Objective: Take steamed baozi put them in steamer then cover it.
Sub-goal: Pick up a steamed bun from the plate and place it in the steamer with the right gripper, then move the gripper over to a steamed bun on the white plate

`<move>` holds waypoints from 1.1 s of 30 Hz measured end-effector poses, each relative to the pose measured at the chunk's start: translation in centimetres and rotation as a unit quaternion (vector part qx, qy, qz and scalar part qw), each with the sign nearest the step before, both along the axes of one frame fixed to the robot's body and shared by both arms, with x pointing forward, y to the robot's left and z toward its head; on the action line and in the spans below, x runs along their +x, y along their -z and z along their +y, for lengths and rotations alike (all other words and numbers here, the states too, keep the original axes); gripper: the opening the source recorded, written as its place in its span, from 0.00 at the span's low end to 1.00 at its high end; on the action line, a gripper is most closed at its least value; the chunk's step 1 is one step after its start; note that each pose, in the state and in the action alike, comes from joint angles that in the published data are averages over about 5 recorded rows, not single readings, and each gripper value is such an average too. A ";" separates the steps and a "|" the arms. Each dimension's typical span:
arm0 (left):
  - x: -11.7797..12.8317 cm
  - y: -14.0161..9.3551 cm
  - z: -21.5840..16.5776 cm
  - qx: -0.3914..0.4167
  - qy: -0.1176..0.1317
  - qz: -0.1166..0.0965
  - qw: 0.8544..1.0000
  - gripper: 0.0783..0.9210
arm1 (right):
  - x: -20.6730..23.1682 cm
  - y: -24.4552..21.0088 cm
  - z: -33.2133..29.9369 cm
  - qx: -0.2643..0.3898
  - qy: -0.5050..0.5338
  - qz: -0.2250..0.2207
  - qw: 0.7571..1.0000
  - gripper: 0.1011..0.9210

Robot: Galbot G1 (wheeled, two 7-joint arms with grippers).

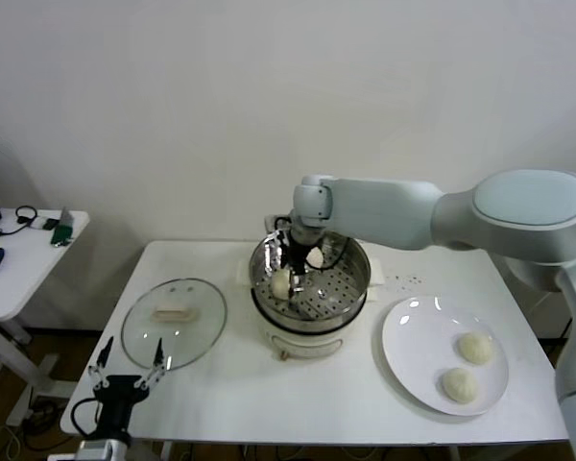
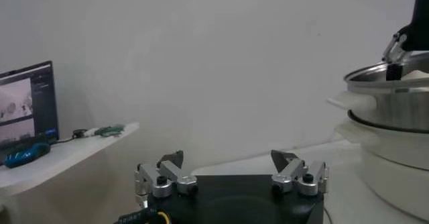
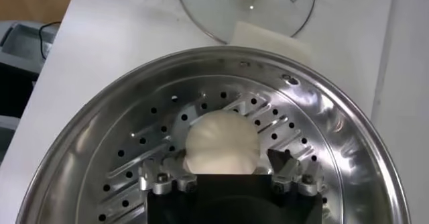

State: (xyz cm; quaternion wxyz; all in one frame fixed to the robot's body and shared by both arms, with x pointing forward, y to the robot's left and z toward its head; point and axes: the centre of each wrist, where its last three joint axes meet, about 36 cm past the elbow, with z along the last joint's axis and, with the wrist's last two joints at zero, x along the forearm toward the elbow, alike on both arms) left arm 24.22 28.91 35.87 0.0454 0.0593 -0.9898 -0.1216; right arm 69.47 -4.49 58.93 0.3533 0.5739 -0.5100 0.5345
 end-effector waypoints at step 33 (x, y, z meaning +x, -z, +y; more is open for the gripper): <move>0.5 -0.1 -0.4 0.005 0.000 0.003 1.000 0.88 | -7.5 -5.0 -27.6 -0.043 0.036 0.019 0.998 0.88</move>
